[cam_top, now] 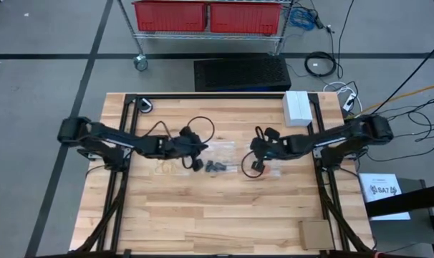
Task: Sort rubber bands
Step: Return to Home Position
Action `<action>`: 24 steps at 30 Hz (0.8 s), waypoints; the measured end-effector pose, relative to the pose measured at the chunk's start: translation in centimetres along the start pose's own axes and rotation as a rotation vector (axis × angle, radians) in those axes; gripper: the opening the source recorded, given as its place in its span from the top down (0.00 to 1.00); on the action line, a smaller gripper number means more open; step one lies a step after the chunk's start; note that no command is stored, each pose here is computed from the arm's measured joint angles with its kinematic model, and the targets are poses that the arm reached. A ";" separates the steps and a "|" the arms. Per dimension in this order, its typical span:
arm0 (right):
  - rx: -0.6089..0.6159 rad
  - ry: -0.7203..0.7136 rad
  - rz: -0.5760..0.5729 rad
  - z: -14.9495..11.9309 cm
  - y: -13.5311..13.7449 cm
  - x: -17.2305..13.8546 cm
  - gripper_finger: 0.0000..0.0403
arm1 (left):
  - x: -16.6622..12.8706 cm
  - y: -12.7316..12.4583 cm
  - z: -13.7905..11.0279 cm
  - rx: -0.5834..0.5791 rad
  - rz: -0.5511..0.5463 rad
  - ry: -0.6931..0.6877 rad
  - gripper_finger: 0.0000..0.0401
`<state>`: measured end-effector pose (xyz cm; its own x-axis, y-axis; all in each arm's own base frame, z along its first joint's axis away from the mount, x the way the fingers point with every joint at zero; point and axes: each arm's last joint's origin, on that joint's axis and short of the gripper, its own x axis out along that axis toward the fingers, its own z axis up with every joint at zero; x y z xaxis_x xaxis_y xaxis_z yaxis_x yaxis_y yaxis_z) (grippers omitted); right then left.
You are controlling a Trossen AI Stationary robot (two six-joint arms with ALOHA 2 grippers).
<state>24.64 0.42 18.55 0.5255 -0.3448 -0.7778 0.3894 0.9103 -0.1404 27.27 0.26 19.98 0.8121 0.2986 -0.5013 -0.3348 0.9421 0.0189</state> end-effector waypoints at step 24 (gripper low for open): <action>0.040 -0.700 0.330 -9.0 -4.8 -10.7 1.00 | -11.8 4.8 -9.5 0.040 -0.082 -0.446 0.99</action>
<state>10.37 1.79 22.04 0.9695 -0.1340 -0.2052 0.1499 0.9866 0.0641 11.53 -0.17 17.77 0.9645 0.2513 -0.0815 -0.2494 0.9679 0.0327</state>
